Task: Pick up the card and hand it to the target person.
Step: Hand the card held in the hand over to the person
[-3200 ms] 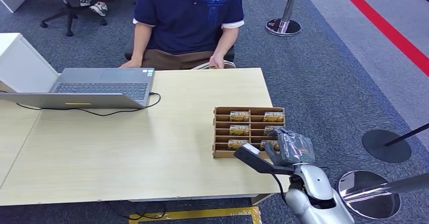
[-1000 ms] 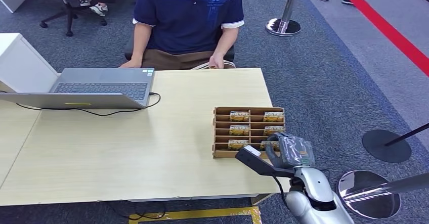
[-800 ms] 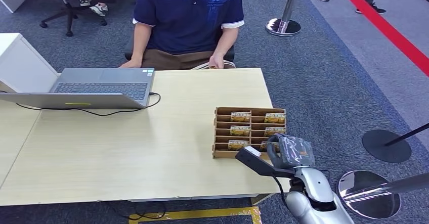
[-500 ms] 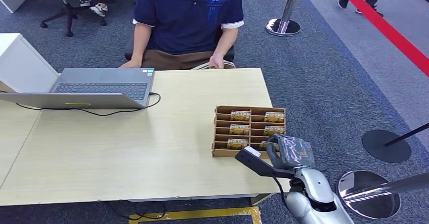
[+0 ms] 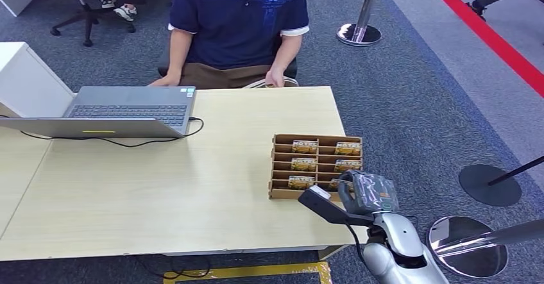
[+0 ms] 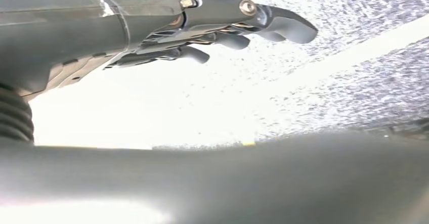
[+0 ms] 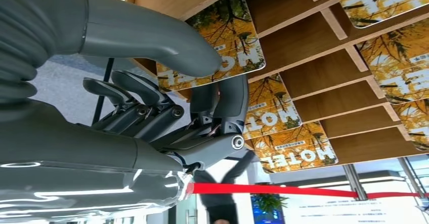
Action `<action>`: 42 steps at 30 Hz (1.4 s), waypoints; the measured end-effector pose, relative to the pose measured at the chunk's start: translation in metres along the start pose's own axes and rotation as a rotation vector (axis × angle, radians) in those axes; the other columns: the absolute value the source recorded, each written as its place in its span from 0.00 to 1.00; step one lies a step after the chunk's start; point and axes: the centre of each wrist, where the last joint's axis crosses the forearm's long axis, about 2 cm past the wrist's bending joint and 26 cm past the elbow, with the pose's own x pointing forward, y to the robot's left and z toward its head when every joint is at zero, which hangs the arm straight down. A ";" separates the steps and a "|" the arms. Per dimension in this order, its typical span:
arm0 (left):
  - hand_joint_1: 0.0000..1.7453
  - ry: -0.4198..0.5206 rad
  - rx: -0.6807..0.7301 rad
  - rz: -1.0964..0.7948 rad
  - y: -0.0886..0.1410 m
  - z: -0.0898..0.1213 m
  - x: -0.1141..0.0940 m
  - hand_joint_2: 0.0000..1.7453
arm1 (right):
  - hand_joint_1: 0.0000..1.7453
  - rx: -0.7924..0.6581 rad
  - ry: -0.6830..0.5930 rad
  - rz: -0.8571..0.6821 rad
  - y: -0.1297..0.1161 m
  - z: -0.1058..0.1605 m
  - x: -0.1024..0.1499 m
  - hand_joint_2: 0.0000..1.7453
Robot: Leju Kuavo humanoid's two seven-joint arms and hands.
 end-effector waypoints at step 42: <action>0.00 0.005 0.010 0.007 -0.001 0.000 0.004 1.00 | 0.96 -0.309 -0.349 -0.210 -0.098 -0.058 0.043 1.00</action>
